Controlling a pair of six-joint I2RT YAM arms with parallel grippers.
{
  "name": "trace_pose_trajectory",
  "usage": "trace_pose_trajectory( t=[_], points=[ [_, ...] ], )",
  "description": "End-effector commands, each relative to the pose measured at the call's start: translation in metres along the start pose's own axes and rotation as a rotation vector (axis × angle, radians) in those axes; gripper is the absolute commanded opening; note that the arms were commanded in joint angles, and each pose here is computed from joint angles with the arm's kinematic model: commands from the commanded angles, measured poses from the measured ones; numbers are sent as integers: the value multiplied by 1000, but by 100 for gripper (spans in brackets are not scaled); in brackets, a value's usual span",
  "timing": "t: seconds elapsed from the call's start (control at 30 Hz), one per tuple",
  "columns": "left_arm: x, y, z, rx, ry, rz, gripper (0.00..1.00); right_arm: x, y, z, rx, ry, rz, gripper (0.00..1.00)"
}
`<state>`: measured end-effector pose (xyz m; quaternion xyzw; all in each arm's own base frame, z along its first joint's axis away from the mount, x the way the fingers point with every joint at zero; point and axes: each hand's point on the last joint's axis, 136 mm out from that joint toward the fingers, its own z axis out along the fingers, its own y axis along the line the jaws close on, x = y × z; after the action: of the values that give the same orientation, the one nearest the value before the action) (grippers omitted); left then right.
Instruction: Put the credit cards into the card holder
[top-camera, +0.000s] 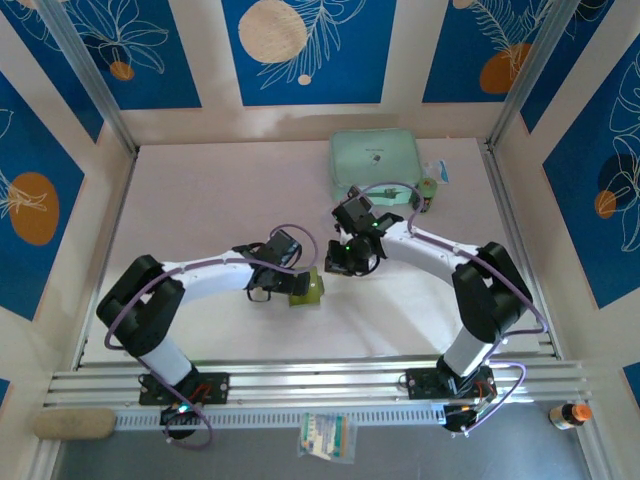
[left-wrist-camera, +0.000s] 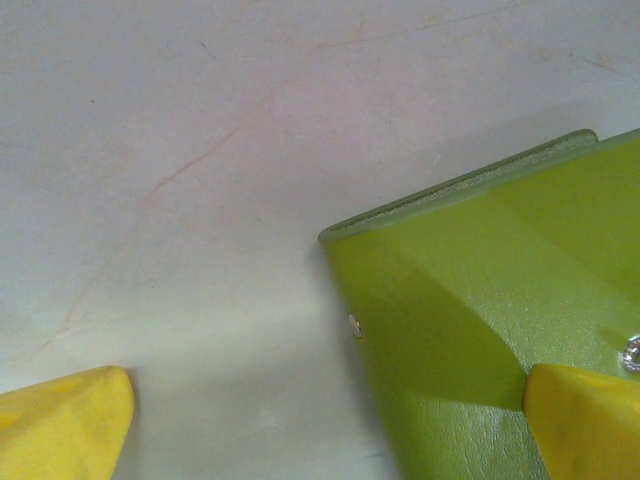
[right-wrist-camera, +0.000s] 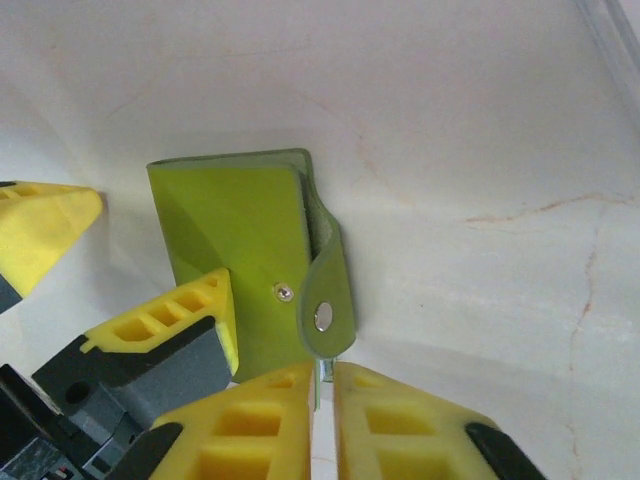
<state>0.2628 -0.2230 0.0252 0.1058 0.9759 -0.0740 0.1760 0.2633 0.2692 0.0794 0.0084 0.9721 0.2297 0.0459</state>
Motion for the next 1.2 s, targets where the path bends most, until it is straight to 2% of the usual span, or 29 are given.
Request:
trace_pose_trajectory(
  t=[0.0,0.27,0.73,0.87,1.0,1.13,1.17],
  points=[
    [27,25,10,-123,87,51,100,6,-4,6,42,46,-24,16],
    [28,26,9,-120,82,49,100,10,5,19,45,78,-50,20],
    [29,26,11,-118,79,50,100,8,7,33,69,102,-63,20],
    [29,26,11,-117,78,50,100,8,2,35,81,106,-53,16],
    [30,26,10,-118,77,51,100,9,-1,34,83,106,-46,6],
    [29,27,11,-117,75,49,100,8,0,30,76,100,-45,4],
    [30,27,11,-117,76,49,100,8,1,29,74,97,-46,0]
  ],
)
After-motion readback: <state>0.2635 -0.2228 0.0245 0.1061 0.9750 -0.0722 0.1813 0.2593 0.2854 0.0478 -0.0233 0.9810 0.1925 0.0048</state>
